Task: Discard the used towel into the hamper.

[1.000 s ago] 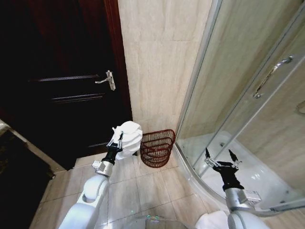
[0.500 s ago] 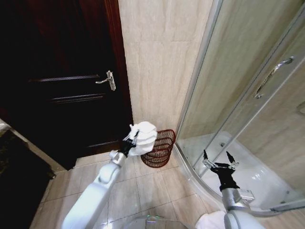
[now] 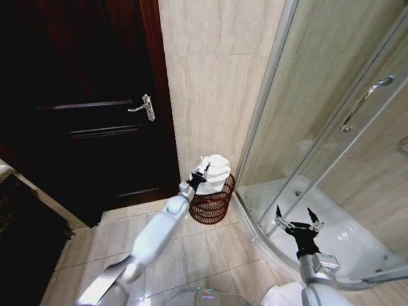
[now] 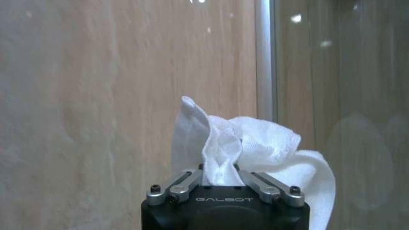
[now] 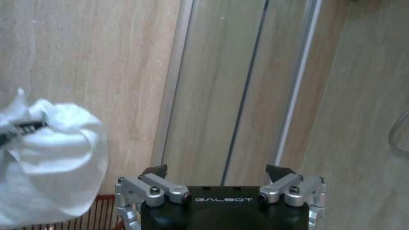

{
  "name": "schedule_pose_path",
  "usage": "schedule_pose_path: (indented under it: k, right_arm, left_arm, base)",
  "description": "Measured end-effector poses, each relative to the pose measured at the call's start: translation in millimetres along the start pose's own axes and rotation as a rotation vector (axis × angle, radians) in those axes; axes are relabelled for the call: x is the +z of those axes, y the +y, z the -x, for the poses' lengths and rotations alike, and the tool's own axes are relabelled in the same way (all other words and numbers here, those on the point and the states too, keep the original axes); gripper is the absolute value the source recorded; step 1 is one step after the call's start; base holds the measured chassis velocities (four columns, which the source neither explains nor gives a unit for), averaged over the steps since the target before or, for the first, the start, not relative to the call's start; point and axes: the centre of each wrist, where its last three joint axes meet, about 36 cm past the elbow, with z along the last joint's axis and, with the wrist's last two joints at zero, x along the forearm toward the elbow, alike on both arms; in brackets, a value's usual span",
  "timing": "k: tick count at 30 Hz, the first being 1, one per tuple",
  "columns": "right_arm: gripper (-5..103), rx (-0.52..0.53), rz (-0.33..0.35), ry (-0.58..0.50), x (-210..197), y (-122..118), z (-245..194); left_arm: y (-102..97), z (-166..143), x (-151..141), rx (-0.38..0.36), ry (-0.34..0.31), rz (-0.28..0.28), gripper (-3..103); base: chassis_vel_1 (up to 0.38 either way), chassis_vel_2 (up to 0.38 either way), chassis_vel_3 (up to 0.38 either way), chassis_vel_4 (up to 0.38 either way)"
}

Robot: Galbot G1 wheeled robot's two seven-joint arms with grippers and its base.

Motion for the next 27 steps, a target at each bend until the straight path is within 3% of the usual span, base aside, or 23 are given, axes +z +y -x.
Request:
schedule_pose_path:
  k: [5,8,14,21,25,27]
  right_arm:
    - [100,0.006,0.002,-0.012,0.1,-0.9,-0.2]
    - [100,0.009,0.009,-0.022,-0.7,-0.9,0.7]
    - [100,0.006,0.014,-0.043,-6.5,-0.2,1.0]
    - [100,0.009,0.015,-0.053,-11.4,-1.7,-1.2]
    - [100,0.011,0.014,-0.060,-15.1,-2.5,-2.8]
    - [100,0.011,0.014,-0.062,-16.2,-2.6,-3.0]
  left_arm:
    - [-4.2,14.6,14.1,0.008,0.052,0.046,10]
    - [-6.7,21.7,28.7,0.006,0.126,0.090,10]
    - [-15.2,38.2,25.9,-0.012,0.155,0.124,6]
    - [-22.1,41.6,17.7,-0.026,0.189,0.129,25]
    - [-19.8,42.1,16.7,-0.038,0.192,0.124,47]
    - [-19.1,41.9,16.7,-0.039,0.195,0.127,53]
  base:
    - [0.000,0.000,0.000,0.000]
    - [0.000,0.000,0.000,0.000]
    - [0.000,0.000,0.000,0.000]
    - [0.000,0.000,0.000,0.000]
    - [0.000,0.000,0.000,0.000]
    - [0.000,0.000,0.000,0.000]
